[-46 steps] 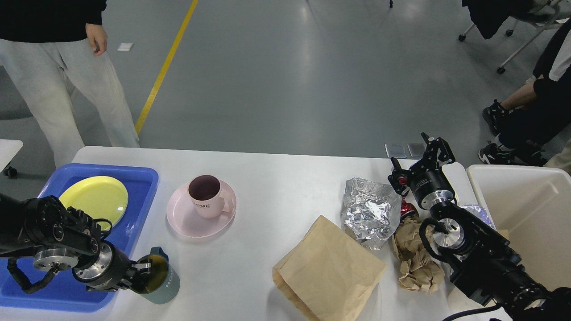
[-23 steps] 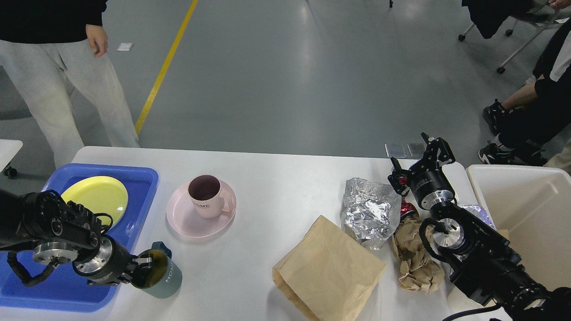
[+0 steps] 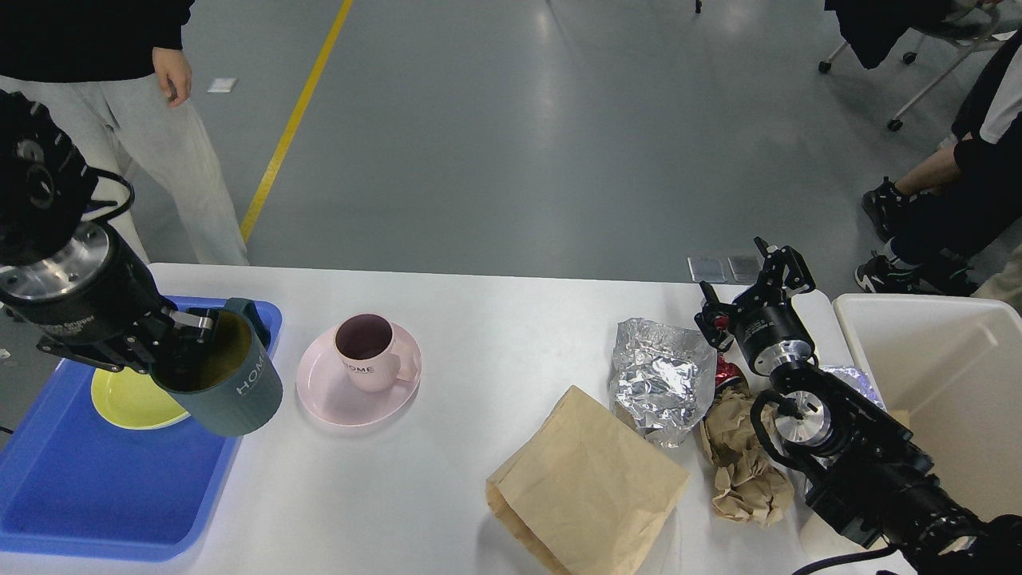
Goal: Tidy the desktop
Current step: 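Lift the teal mug and carry it to the tray's near corner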
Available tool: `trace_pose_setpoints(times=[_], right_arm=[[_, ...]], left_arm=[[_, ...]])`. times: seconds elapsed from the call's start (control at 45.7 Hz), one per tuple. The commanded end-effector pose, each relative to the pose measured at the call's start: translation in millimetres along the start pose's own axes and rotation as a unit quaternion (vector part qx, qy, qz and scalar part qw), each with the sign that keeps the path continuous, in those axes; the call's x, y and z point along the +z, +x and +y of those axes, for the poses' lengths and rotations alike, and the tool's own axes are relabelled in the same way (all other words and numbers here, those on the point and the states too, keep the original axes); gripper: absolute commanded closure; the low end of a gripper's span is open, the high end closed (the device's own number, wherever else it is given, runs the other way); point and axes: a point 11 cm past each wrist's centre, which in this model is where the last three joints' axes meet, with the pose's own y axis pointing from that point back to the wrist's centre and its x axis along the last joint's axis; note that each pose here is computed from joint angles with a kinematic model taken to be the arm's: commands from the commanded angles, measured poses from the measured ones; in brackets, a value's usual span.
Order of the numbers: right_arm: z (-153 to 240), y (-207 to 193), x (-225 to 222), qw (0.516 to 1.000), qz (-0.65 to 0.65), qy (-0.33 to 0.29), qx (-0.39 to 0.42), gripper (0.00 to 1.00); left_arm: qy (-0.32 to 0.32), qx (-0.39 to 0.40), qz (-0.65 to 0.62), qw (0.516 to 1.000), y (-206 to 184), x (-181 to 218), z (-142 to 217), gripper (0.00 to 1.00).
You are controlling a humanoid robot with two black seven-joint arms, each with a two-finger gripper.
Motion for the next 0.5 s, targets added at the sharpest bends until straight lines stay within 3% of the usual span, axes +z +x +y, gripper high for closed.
trace_pose_setpoints(times=[0.0, 0.175, 0.263, 0.481], right_arm=[[0, 0, 0, 1.0, 0.0, 0.0, 0.0, 0.0], [0, 0, 0, 1.0, 0.0, 0.0, 0.0, 0.0], [0, 0, 0, 1.0, 0.0, 0.0, 0.0, 0.0], [0, 0, 0, 1.0, 0.0, 0.0, 0.0, 0.0]], left_arm=[[-0.013, -0.002, -0.004, 1.0, -1, 6, 12, 1.0], [-0.022, 0.006, 0.055, 0.998, 1, -36, 10, 1.0], [-0.037, 0.011, 0.091, 0.995, 6, -83, -4, 1.0], [0.005, 0.004, 0.158, 0.987, -3, -207, -70, 1.0]])
